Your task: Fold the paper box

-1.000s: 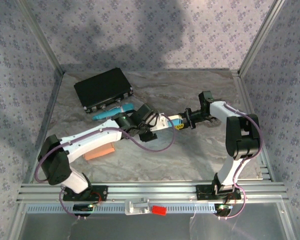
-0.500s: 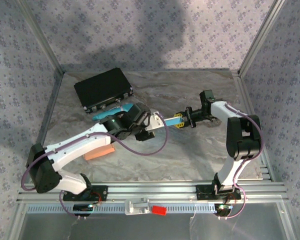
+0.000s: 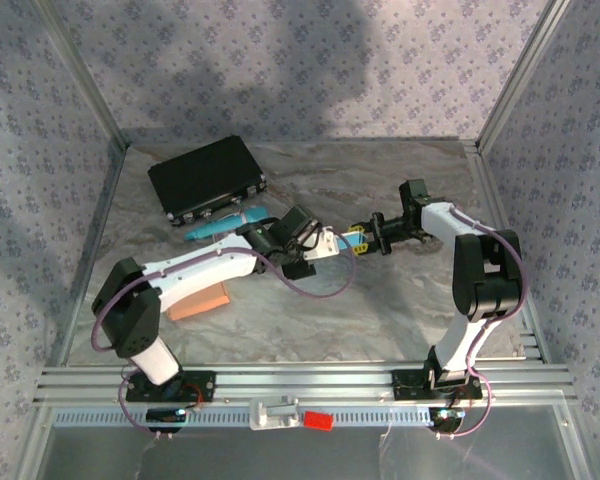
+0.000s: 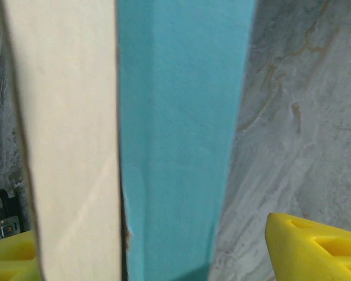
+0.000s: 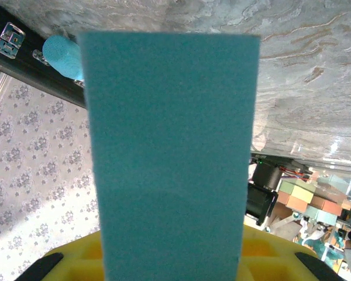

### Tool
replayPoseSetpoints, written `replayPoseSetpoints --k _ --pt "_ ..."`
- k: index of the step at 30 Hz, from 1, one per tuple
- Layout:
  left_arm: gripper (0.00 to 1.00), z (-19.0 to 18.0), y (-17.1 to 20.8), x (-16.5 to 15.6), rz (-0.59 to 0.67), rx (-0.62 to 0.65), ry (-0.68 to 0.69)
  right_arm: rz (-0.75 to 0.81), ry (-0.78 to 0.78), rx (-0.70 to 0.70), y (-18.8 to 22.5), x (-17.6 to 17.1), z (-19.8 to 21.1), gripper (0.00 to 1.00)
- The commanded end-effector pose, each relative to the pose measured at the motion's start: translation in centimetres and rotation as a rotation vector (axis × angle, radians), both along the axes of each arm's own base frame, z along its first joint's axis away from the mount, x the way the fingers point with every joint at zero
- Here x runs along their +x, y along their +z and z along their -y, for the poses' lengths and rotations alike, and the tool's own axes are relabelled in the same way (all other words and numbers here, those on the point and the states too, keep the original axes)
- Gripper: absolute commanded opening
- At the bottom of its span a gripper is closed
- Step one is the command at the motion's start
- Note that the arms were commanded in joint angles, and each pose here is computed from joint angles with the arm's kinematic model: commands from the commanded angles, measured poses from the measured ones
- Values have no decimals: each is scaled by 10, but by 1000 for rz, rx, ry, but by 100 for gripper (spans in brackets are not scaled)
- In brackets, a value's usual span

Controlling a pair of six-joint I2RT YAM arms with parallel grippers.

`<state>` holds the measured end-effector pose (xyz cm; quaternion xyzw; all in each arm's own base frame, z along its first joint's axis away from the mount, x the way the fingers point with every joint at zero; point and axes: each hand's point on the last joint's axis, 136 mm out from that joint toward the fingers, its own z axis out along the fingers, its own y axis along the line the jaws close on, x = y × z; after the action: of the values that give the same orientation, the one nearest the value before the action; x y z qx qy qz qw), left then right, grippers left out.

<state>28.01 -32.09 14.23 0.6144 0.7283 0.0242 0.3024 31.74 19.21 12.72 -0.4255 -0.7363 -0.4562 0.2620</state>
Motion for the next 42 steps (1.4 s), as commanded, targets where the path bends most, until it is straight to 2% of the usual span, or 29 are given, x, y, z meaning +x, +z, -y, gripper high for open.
replayPoseSetpoints --k 1,4,7,12,19,23,28,31,35,39,42 --pt "70 12 22 12 42 -46 -8 -4 1 34 12 -5 -3 0" --pt "62 12 17 7 21 -41 -15 -10 -3 34 11 -4 -3 0" --pt "49 9 14 4 1 -30 -16 -17 -5 36 11 -4 -3 0" --pt "37 8 9 -2 -45 -10 -26 -24 -8 35 10 -4 -2 3" --pt "32 10 13 -12 -104 -11 -46 -22 -16 31 10 -6 1 12" --pt "31 6 13 -22 -150 9 -66 -24 -23 27 9 -8 4 24" --pt "30 4 15 -36 -244 18 -87 -6 -34 -8 12 -10 16 48" --pt "28 7 12 -47 -338 28 -89 48 -31 -89 19 -9 32 62" --pt "27 5 7 -58 -441 58 -67 176 -43 -224 42 -2 60 72" --pt "27 -1 6 -65 -503 98 -34 322 -88 -359 59 0 91 71" --pt "27 -9 9 -64 -517 135 15 508 -34 -558 70 -1 117 64"
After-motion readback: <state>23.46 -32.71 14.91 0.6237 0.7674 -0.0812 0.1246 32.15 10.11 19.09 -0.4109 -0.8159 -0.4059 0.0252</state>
